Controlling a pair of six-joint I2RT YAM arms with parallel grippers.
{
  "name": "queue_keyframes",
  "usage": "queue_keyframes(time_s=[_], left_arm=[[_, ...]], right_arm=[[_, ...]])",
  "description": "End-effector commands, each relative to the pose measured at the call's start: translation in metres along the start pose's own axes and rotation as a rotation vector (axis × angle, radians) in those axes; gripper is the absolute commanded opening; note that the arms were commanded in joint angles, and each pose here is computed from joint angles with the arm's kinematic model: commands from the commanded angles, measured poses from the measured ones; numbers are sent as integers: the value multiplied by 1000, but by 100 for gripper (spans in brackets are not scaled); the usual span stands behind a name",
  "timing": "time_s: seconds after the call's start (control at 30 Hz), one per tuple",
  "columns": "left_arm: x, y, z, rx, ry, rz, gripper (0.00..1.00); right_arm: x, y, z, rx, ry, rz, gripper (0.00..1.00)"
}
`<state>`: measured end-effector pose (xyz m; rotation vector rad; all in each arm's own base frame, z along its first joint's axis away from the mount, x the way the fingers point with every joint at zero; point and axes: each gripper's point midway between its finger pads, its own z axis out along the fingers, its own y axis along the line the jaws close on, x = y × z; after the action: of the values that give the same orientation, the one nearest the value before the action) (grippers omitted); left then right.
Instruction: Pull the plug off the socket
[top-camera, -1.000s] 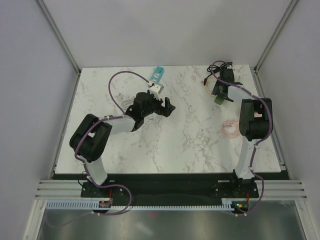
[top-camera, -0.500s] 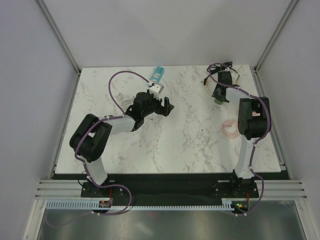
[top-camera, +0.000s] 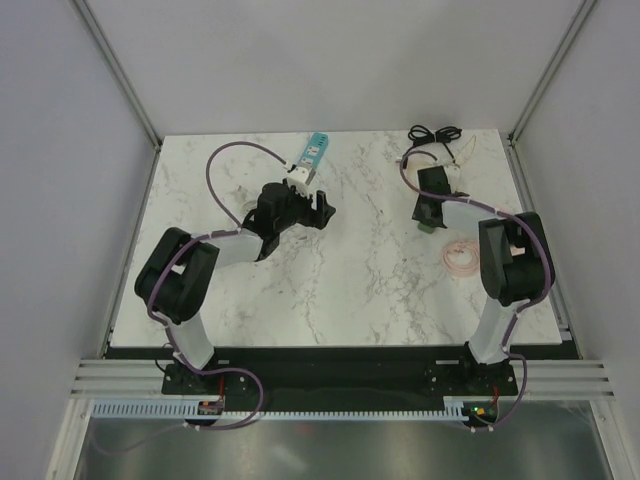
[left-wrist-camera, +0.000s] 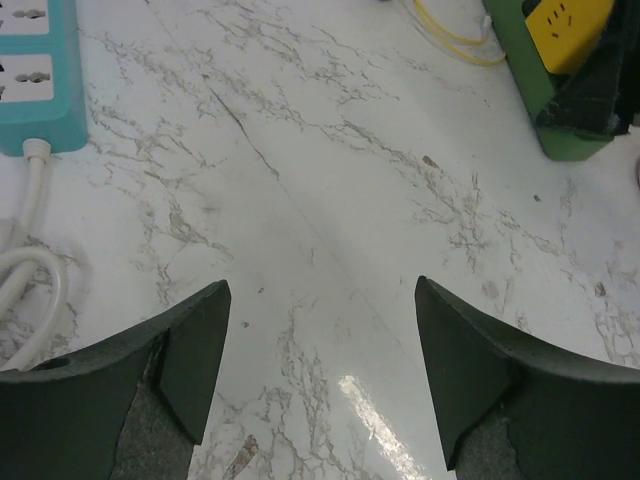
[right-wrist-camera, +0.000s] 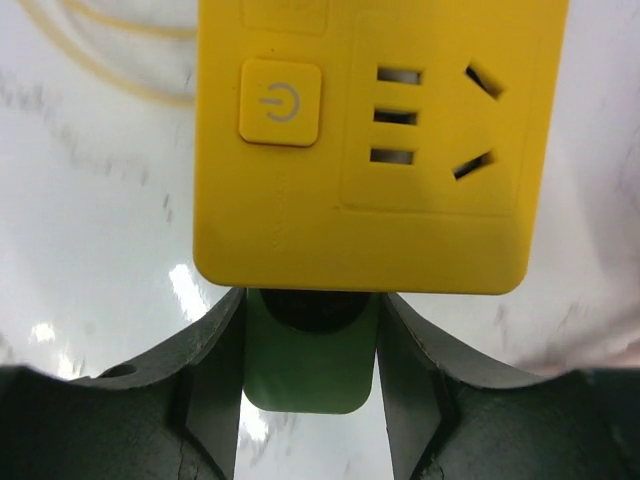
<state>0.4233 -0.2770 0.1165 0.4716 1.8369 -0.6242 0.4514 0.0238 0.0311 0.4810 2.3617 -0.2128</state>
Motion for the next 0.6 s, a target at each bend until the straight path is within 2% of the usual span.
queue_keyframes(time_s=[0.0,0.33,0.57], left_arm=[[-24,-2,-10,25,-61,-3,81],[-24,-2,-15,46,-63,-17,79],[-21,-9,-14,93,-55,-36,79]], right_arm=[[24,26,-41,-123,35,-42,16],[116,72,-121,-396,141,-225,16],[167,88,-150,-518,200,-312,17]])
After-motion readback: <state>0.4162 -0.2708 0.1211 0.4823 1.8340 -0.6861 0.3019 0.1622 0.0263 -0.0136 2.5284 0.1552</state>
